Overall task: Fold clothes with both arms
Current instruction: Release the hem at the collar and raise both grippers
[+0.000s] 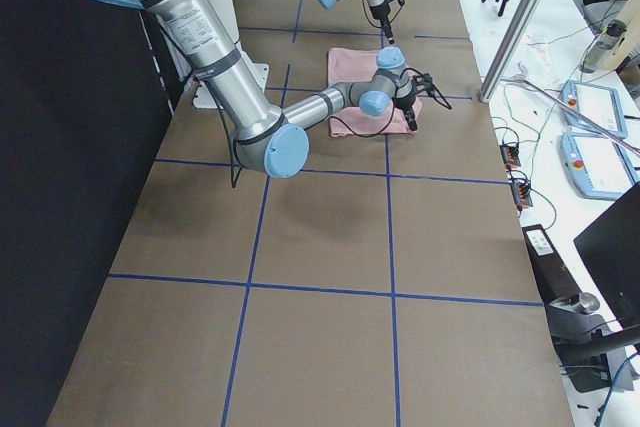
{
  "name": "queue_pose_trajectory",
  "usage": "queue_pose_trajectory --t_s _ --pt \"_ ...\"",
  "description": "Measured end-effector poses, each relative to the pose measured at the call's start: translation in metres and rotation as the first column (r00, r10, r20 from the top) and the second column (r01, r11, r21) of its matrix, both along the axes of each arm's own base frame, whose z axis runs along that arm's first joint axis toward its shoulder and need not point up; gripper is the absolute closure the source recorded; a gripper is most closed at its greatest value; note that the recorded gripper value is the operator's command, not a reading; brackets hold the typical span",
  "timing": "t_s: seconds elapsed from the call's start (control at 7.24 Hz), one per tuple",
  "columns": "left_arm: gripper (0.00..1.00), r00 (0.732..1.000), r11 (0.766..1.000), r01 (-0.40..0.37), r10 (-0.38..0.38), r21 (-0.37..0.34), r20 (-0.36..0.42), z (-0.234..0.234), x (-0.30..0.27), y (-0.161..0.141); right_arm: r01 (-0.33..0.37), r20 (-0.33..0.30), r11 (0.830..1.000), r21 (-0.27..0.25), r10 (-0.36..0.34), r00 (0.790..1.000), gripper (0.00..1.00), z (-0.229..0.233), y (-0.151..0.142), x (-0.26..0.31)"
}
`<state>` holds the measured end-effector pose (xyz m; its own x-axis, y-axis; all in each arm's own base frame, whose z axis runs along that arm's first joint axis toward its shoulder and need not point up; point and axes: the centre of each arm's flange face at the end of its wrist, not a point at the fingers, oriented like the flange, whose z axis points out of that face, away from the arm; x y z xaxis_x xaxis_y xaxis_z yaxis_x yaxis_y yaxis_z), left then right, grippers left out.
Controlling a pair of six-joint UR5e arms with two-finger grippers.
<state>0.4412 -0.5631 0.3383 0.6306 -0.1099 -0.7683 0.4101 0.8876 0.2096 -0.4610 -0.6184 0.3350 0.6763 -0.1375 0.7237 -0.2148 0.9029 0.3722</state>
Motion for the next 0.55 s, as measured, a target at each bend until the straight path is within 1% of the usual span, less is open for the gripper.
queue_pose_trajectory --t_s 0.14,0.28,0.41,0.55 --pt "0.00 1.000 1.000 -0.001 0.001 0.004 -0.006 -0.004 -0.001 0.001 -0.001 0.031 0.999 -0.039 0.002 1.000 0.00 -0.004 0.007 0.007" --pt "0.00 1.000 1.000 -0.001 0.001 0.012 -0.018 -0.012 -0.004 0.003 -0.001 0.045 0.995 -0.097 0.005 0.999 0.00 -0.009 0.023 0.020" --pt "0.00 0.999 1.000 0.001 0.000 0.023 -0.034 -0.022 -0.009 0.006 -0.010 0.039 0.986 -0.166 0.017 0.999 0.00 -0.014 0.050 0.033" --pt "0.00 0.999 0.999 0.004 -0.002 0.035 -0.052 -0.034 -0.014 0.012 -0.029 0.041 0.967 -0.254 0.041 0.998 0.00 -0.015 0.087 0.045"
